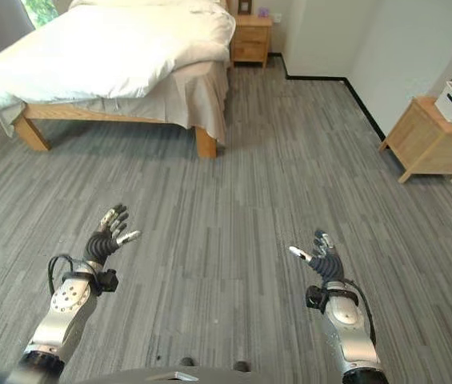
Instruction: Making the bed.
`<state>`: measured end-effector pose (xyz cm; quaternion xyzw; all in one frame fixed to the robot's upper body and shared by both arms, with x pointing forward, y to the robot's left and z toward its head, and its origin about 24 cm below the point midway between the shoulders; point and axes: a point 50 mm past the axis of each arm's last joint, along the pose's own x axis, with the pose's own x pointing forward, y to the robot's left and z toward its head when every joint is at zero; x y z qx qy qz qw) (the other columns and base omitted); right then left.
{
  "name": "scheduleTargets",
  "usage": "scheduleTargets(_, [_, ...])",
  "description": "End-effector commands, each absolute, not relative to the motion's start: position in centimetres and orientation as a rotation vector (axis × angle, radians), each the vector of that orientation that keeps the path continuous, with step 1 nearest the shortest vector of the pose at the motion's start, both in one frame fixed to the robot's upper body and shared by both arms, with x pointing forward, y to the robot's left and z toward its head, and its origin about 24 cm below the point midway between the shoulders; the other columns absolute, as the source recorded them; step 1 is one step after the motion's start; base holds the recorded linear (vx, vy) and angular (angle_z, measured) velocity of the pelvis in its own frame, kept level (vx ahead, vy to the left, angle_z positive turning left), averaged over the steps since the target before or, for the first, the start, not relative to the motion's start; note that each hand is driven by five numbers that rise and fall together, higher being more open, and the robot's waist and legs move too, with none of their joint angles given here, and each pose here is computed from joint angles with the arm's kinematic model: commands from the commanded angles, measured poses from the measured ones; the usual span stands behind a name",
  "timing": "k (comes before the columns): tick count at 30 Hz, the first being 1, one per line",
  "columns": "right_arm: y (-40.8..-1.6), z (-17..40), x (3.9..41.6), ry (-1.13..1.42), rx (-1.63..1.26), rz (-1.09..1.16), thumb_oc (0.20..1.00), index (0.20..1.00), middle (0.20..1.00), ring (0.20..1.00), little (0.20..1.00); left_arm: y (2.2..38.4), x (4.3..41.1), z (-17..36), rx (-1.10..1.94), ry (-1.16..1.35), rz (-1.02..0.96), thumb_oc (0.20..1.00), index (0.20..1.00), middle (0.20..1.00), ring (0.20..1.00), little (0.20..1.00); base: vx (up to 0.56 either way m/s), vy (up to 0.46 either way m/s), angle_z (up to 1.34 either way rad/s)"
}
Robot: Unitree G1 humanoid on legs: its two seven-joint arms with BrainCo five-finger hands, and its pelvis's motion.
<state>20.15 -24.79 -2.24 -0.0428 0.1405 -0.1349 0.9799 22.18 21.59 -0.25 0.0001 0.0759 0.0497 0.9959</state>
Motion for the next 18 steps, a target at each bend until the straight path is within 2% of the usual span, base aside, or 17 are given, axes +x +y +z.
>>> scheduleTargets(1, [-24.1, 0.3, 21.9, 0.126, -0.129, -0.249, 1.000, 1.000, 1.000, 1.000, 1.000, 22.2, 23.4, 0.7, -0.067, 0.100, 0.174, 1.000, 1.000, 1.000, 1.000, 1.000, 0.04, 0.040, -0.07])
scheduleTargets(10, [-22.5, 0.8, 22.6, 0.097, -0.097, -0.156, 1.000, 1.000, 1.000, 1.000, 1.000, 22.1, 23.7, 0.9, -0.015, 0.099, 0.157, 1.000, 1.000, 1.000, 1.000, 1.000, 0.05, 0.054, 0.01])
scheduleTargets(14, [-20.3, 2.0, 25.1, 0.042, -0.045, -0.091, 1.000, 1.000, 1.000, 1.000, 1.000, 22.1, 24.6, 2.1, -0.048, 0.045, 0.195, 1.000, 1.000, 1.000, 1.000, 1.000, 0.02, 0.137, -0.03])
scheduleTargets(18, [-18.5, 2.5, 26.0, 0.025, -0.001, -0.039, 1.000, 1.000, 1.000, 1.000, 1.000, 22.5, 24.9, 2.6, -0.075, 0.019, 0.228, 1.000, 1.000, 1.000, 1.000, 1.000, 0.08, 0.145, -0.44])
